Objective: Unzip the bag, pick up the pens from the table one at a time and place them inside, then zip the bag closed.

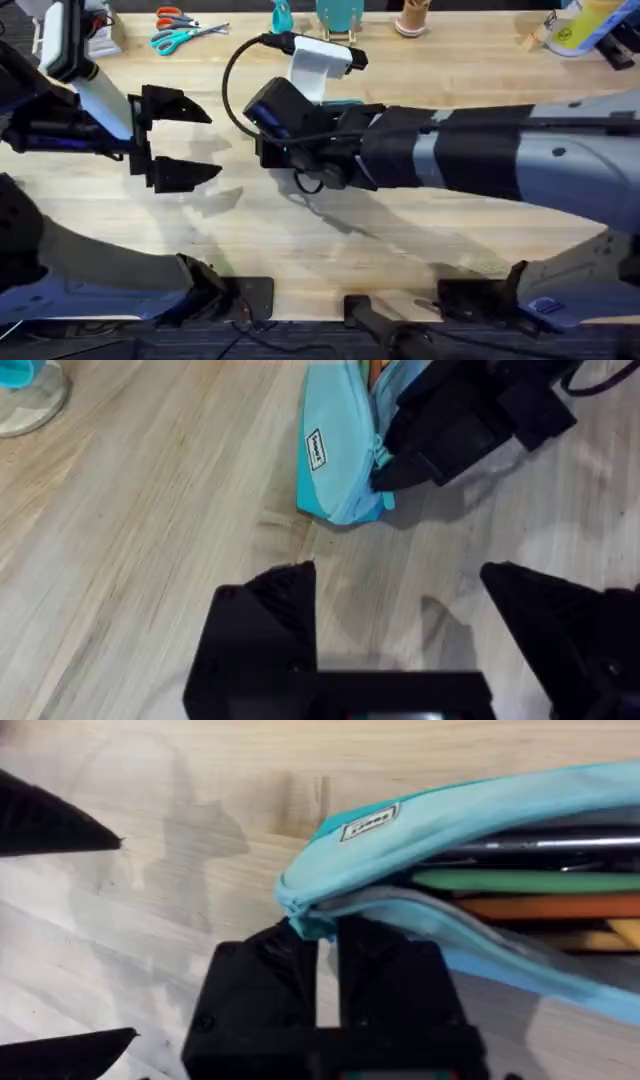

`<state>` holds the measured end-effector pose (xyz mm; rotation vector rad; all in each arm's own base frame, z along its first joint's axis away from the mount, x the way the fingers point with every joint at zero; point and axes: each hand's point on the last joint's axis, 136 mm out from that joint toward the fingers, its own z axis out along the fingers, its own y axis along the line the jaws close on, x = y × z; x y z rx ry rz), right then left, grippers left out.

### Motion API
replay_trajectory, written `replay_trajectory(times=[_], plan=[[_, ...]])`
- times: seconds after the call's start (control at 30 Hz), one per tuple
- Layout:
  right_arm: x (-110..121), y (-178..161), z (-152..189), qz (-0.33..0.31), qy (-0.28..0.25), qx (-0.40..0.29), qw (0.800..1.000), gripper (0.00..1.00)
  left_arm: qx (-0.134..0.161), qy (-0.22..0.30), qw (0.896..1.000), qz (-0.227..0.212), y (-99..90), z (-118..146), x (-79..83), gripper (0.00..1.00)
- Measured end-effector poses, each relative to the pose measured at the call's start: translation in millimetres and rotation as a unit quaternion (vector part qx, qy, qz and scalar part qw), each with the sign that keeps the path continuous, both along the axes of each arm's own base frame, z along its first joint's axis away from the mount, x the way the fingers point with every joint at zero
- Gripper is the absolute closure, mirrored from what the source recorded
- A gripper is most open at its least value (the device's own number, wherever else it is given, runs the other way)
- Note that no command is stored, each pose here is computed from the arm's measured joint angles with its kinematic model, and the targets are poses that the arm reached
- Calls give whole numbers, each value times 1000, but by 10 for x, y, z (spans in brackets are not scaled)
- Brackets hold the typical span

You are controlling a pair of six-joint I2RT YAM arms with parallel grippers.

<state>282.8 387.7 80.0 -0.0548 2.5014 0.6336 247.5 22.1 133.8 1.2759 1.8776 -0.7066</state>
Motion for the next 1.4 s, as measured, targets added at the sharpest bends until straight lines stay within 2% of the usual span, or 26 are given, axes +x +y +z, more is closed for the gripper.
replay_trajectory(times=[0.5,0.9,1.4], plan=[[-2,1,14,21,-13,-13,1000,969,0,0,1000,0,0,0,0,6],[4,6,492,80,-83,-15,993,970,0,0,1000,0,0,0,0,6],[153,-109,635,76,-101,-14,992,970,0,0,1000,0,0,0,0,6]])
